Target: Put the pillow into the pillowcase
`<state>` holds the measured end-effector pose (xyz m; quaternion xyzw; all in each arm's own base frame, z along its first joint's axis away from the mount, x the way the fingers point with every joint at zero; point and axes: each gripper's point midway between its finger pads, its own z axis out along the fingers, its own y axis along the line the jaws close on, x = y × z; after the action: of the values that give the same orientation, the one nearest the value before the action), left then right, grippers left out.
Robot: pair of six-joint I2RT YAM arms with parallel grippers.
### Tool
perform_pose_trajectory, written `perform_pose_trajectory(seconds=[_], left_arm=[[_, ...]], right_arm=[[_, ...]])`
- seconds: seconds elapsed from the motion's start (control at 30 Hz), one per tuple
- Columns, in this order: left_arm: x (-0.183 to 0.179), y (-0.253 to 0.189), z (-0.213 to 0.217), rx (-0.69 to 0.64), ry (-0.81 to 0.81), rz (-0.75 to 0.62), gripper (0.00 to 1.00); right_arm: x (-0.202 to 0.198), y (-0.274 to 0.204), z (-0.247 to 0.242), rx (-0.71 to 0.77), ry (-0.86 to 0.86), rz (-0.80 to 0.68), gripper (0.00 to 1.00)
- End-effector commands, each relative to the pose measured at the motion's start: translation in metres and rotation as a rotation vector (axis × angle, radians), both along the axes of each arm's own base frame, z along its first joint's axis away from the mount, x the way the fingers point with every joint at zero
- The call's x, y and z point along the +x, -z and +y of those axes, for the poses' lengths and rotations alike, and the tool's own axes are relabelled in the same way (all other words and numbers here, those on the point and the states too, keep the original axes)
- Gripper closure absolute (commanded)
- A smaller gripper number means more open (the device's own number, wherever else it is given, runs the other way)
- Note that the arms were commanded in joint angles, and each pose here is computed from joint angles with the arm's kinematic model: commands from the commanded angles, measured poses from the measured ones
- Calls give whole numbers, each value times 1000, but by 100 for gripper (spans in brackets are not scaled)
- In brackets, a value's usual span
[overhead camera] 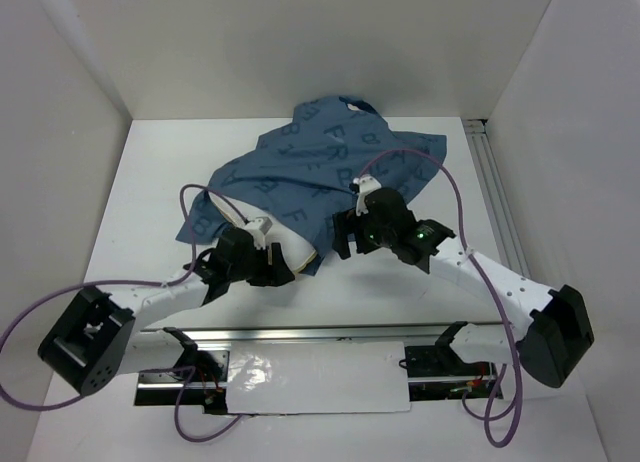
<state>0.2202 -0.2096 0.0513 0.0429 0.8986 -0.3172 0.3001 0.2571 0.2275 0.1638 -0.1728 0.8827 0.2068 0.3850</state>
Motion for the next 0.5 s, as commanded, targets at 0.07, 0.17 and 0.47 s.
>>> perform_pose_trajectory(seconds=[0.07,0.17,0.47], left_arm=[[43,-40,-28,-97,-22,-115,52],[61,-70,-22,-101,-94,-209,97],[92,-151,-21,-130,-140,-445,100]], right_arm=[[-8,34,28,-7,-109,33,11],[-3,55,40,-4,-110,67,13],[9,83,83,77,-82,45,17]])
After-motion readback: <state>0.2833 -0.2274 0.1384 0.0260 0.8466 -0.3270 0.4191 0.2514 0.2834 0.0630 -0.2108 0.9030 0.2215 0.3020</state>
